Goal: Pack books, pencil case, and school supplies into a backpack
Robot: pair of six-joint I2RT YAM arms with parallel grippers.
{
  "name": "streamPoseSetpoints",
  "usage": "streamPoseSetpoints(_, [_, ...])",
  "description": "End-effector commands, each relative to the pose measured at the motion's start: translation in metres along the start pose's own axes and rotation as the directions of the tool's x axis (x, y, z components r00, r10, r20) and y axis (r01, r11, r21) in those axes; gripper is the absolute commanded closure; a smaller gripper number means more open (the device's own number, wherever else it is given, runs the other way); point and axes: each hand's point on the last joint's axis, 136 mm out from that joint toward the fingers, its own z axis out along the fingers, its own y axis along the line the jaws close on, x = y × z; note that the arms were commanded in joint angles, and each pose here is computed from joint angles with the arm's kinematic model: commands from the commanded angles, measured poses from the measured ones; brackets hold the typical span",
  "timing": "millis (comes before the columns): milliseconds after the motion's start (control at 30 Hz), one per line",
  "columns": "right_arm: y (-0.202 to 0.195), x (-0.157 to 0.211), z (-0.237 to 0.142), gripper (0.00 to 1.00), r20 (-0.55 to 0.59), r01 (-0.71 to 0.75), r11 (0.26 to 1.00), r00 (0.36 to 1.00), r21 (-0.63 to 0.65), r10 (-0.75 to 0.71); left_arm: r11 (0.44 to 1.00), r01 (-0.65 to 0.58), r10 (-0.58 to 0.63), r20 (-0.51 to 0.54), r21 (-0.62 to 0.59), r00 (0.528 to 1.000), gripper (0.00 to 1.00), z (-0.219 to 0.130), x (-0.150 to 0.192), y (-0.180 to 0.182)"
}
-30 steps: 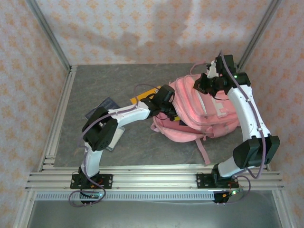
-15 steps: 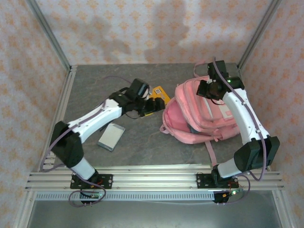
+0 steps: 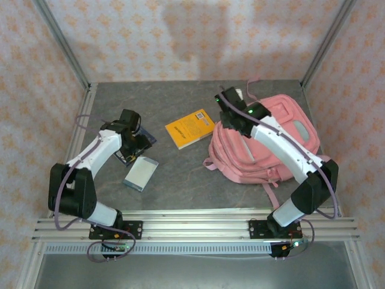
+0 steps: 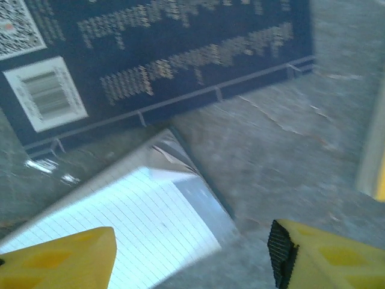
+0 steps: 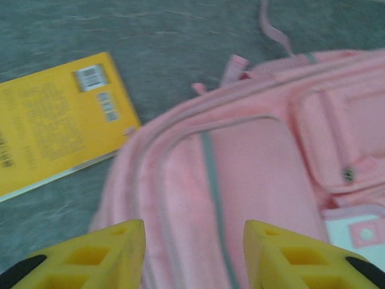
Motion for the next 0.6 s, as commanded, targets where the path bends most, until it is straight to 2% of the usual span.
streamPoseSetpoints(0, [0.011,0.006,-0.010,0.56,0.034,-0.013,0.999,0.999,-0.050,0.015,0.993,-0.073,0.068,-0.051,-0.098,0.996,0.38,0.026,0.001,0.014])
streamPoseSetpoints(100, [0.021,0.020,-0.006,0.58,0.021,-0.071,0.991,0.997,-0.113,0.074,0.995,-0.089,0.081,-0.149,-0.048,0.986,0.52,0.054,0.013,0.003])
streamPoseSetpoints(200, [0.023,0.033,-0.002,0.59,-0.005,-0.089,0.987,0.996,-0.130,0.089,0.994,-0.106,0.102,-0.201,-0.009,0.974,0.58,0.068,0.027,-0.007])
streamPoseSetpoints(333, [0.028,0.053,0.003,0.61,-0.050,-0.098,0.982,0.995,-0.160,0.092,0.977,-0.211,0.215,-0.221,0.045,0.951,0.60,0.068,0.051,-0.031])
streamPoseSetpoints(467, [0.049,0.069,0.007,0.61,-0.101,-0.136,0.952,0.989,-0.274,0.112,0.951,-0.272,0.305,-0.291,0.149,0.907,0.60,0.070,0.091,-0.066])
streamPoseSetpoints(567, [0.069,0.072,0.005,0.62,-0.121,-0.144,0.917,0.987,-0.372,0.106,0.923,-0.321,0.372,-0.290,0.211,0.882,0.60,0.057,0.112,-0.090])
